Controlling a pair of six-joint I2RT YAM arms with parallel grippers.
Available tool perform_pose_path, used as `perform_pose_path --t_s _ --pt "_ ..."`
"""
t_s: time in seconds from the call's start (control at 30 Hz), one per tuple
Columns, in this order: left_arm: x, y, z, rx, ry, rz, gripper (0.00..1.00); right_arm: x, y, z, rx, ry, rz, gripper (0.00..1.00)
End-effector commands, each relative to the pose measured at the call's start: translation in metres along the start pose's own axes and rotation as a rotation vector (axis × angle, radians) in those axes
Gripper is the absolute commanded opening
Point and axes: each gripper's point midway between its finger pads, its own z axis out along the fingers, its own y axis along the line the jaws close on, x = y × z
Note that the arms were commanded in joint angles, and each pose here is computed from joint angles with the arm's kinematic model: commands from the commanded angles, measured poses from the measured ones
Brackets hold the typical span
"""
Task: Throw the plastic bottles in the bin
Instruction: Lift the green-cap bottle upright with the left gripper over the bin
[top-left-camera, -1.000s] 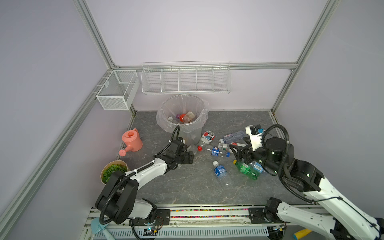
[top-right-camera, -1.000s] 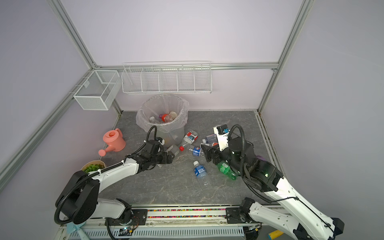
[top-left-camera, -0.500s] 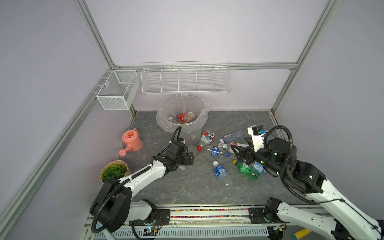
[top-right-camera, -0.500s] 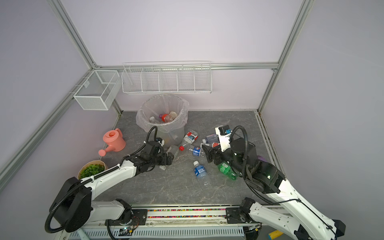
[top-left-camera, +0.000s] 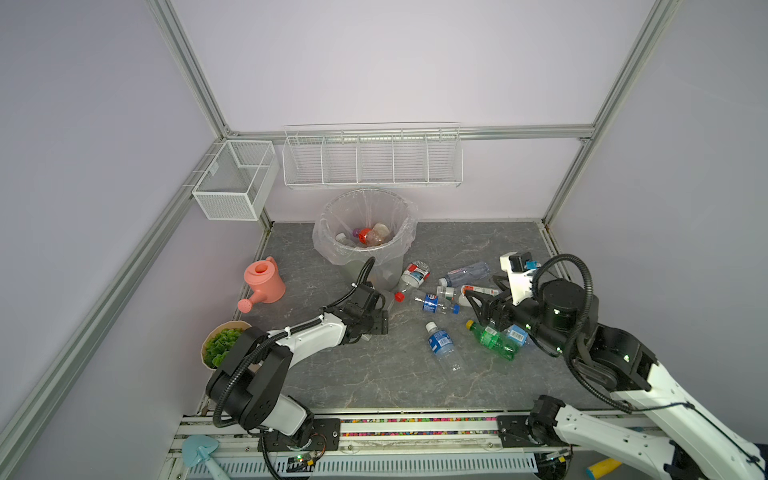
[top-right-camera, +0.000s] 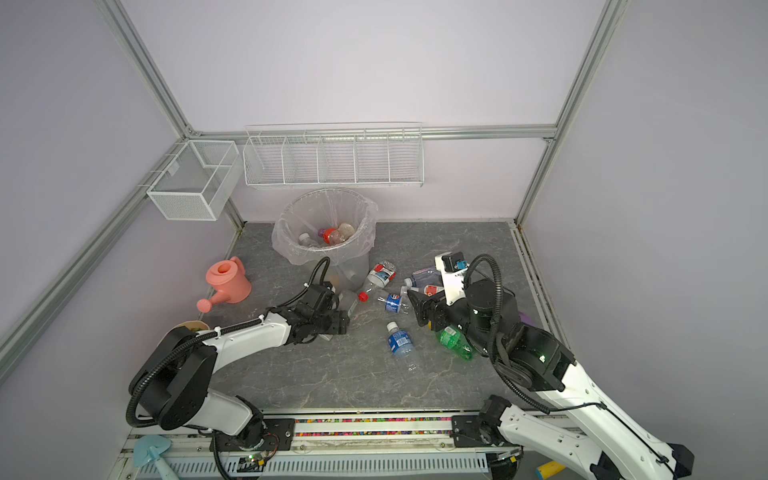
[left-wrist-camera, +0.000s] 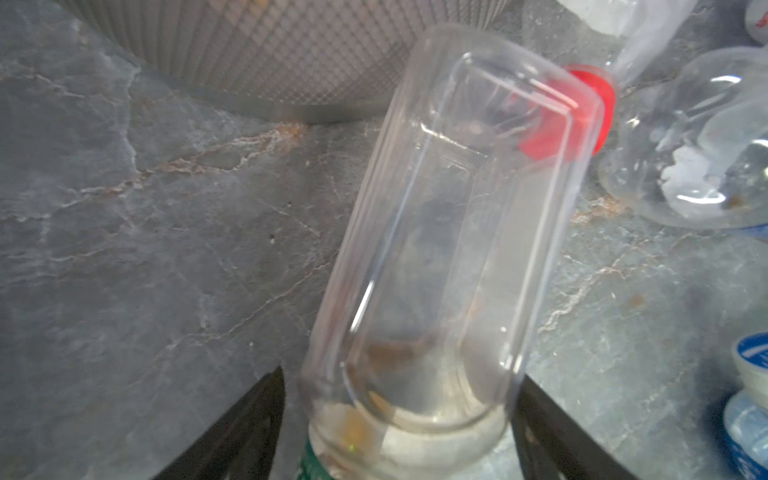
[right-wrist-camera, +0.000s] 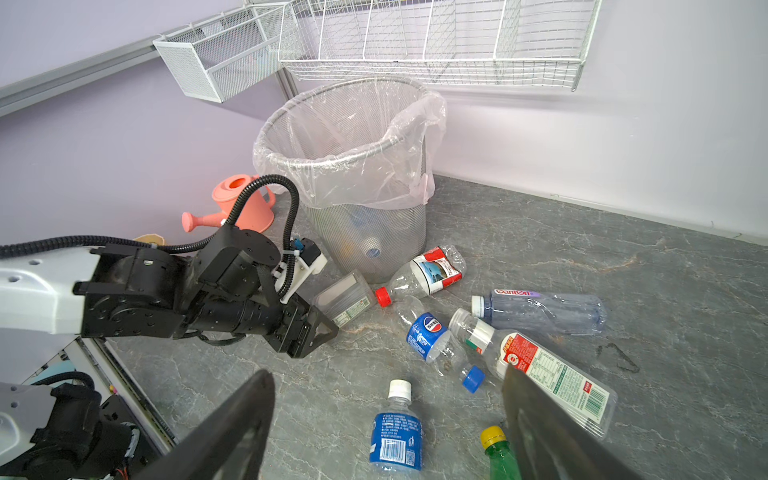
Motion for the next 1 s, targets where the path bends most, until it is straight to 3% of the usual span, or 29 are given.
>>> perform_pose_path --t_s 0.0,0.17,0.27,0.57,0.67,0.83,0.97 --pt "-0.012 -0.001 0.000 -0.023 -0.039 -0.012 0.76 0.000 -0.003 0.003 0.014 -0.005 0.011 0.88" --pt "-0.012 -0.002 -0.005 -0.036 -0.029 0.017 0.41 -0.001 -0.006 -0.003 0.021 -0.015 0.018 0.88" --pt "-0.009 -0.002 -0.016 -0.045 -0.032 0.030 0.31 -0.002 -0.007 -0.008 0.023 -0.025 0.025 0.88" --pt "0.010 -0.003 -0.102 0.010 -0.152 -0.012 0.28 -0.002 -0.010 -0.016 0.024 -0.035 0.032 0.88" --pt "0.017 -0.003 -0.138 0.088 -0.229 -0.034 0.28 -0.003 -0.009 -0.017 0.019 -0.040 0.033 0.88" --pt "0.001 0.012 -0.230 0.220 -0.526 -0.081 0.26 -0.005 -0.008 -0.016 0.011 -0.050 0.038 0.88" --pt "-0.031 0.025 -0.306 0.226 -0.736 -0.112 0.26 -0.009 -0.005 -0.016 -0.001 -0.061 0.045 0.88"
